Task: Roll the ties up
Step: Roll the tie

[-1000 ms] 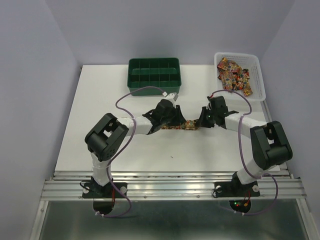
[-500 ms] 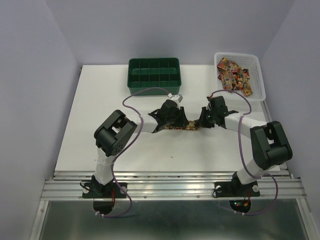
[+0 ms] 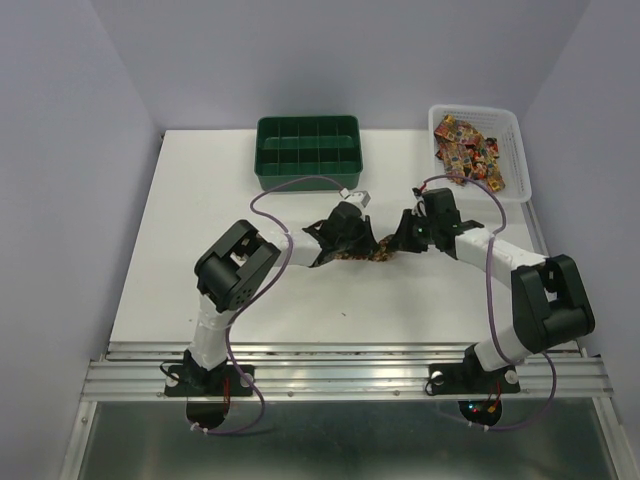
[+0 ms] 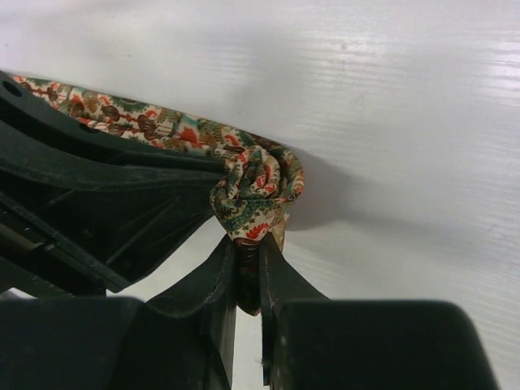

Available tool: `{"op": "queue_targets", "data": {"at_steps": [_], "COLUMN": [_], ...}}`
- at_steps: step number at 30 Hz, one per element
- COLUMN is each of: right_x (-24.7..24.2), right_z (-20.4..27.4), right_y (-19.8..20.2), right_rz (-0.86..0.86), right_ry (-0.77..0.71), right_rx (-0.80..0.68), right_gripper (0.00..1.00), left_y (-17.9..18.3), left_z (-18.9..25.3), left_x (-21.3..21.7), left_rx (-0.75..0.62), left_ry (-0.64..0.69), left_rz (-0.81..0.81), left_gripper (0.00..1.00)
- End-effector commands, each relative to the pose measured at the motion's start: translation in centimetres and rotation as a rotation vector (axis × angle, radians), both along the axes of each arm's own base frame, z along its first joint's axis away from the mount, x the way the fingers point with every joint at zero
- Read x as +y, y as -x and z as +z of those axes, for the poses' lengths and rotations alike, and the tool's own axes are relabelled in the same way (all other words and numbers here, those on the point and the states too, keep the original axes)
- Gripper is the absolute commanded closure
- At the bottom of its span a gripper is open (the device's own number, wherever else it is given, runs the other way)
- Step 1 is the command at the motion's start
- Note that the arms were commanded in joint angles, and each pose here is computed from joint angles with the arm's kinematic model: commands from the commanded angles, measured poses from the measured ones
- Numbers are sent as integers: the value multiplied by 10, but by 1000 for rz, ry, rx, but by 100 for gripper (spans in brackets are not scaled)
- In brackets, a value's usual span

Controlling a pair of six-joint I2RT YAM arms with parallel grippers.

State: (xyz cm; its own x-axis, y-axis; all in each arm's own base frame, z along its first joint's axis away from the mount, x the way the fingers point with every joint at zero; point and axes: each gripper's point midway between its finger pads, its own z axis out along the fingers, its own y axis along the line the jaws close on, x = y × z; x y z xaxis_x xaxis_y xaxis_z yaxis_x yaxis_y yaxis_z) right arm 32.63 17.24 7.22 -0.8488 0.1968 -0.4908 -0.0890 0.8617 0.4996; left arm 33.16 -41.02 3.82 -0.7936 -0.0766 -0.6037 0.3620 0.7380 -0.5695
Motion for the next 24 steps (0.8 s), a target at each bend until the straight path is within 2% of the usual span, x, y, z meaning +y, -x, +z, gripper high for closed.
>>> {"op": "queue_targets", "data": {"at_steps": [1, 4, 9, 15, 24], "right_x": [36, 51, 55, 37, 24], "right_z": [46, 45, 41, 34, 35], "right_y": [-10, -7, -14, -22, -24], "right_rz": [93, 126, 71, -43, -75], "right_ry": [-156, -187, -196, -109, -33], "right_rx": [-88, -75, -57, -44, -48], "right_gripper": [93, 92, 94, 99, 99], "left_y": [0, 0, 1, 0, 0], "left_z": [9, 8, 4, 12, 35], "left_x": [-6, -4, 0, 11, 29], "left_rx": [-25, -18, -5, -9, -33], "left_ry": [-6, -4, -9, -16, 2], "left_rz": [7, 15, 37, 82, 110], "left_gripper": [78, 78, 78, 68, 65]}}
